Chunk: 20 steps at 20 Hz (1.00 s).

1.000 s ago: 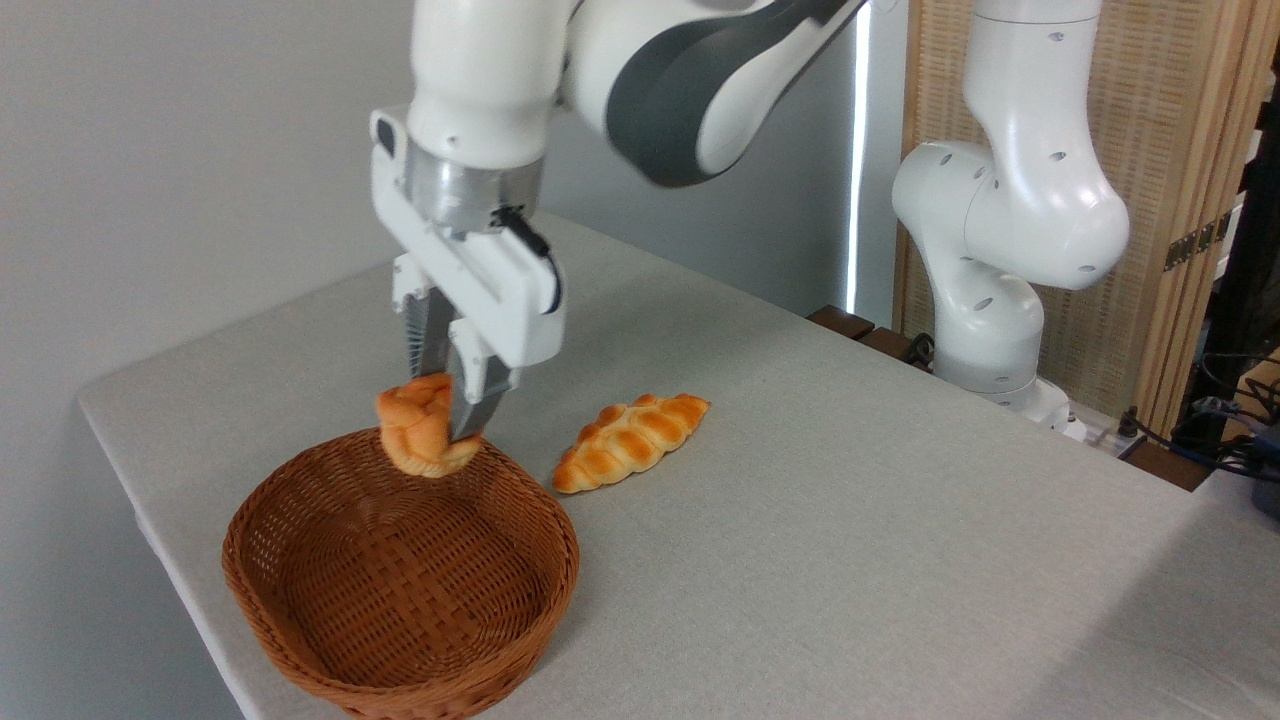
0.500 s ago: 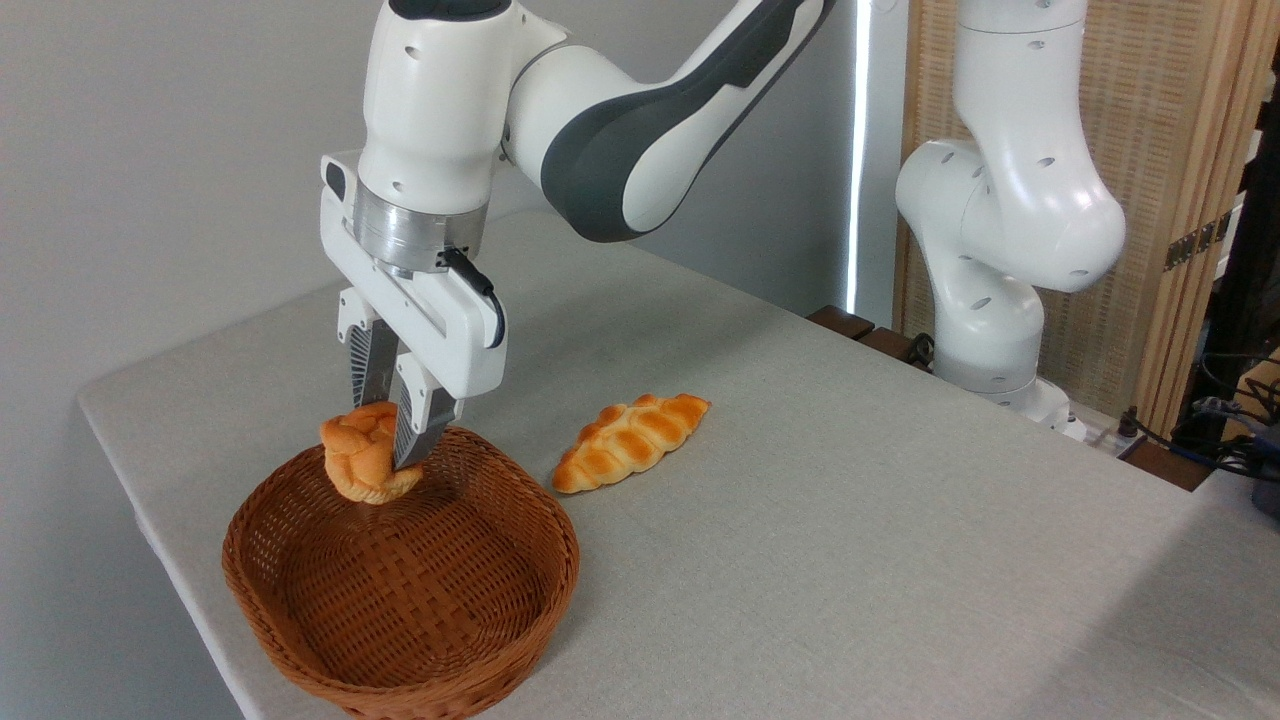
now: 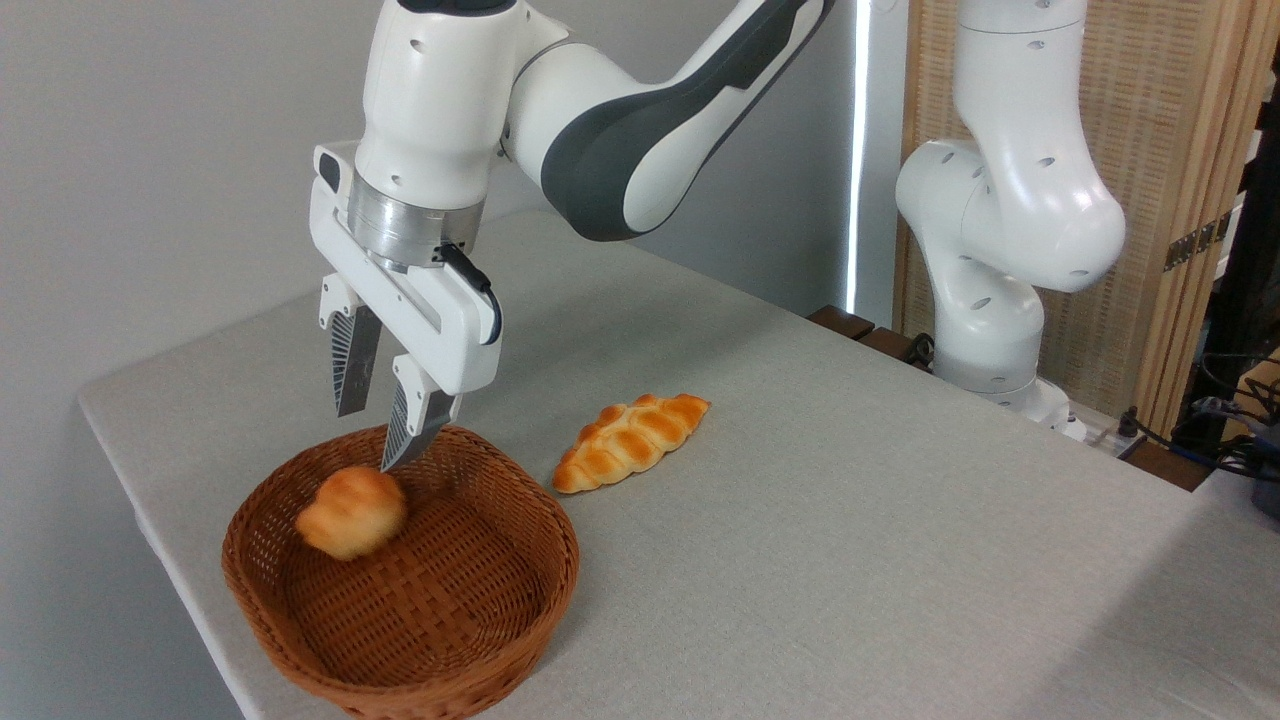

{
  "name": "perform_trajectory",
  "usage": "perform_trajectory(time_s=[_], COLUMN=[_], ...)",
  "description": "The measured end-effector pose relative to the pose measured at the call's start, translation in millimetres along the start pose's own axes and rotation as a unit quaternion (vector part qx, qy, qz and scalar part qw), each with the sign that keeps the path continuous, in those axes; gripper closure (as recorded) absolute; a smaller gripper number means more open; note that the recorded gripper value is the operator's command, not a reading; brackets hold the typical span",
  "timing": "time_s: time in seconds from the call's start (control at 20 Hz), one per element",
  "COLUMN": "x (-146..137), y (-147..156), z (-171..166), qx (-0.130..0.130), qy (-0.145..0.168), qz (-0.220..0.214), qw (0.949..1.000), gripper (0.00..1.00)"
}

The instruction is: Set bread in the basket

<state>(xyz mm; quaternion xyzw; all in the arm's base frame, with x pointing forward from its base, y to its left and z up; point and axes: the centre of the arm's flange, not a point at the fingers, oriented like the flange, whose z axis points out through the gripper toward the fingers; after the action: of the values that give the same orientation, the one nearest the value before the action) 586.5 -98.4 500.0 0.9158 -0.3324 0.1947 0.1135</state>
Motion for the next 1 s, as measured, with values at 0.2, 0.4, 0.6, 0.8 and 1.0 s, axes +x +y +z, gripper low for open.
perform_trajectory(time_s=[0.2, 0.4, 0.6, 0.8, 1.0], x=[-0.7, -1.2, -1.3, -16.3, -20.3], y=[-2.0, -6.0, -7.6, -14.6, -17.7], z=[-1.1, -4.6, -15.7, -51.1, -94.8], qx=[0.001, 0.004, 0.005, -0.019, -0.004], qy=[0.001, 0.003, 0.007, -0.052, -0.144], qz=[-0.002, -0.005, -0.018, -0.017, 0.017], qw=[1.0, 1.0, 0.9998, 0.9983, 0.9894], gripper=[0.0, 0.0, 0.0, 0.0, 0.0])
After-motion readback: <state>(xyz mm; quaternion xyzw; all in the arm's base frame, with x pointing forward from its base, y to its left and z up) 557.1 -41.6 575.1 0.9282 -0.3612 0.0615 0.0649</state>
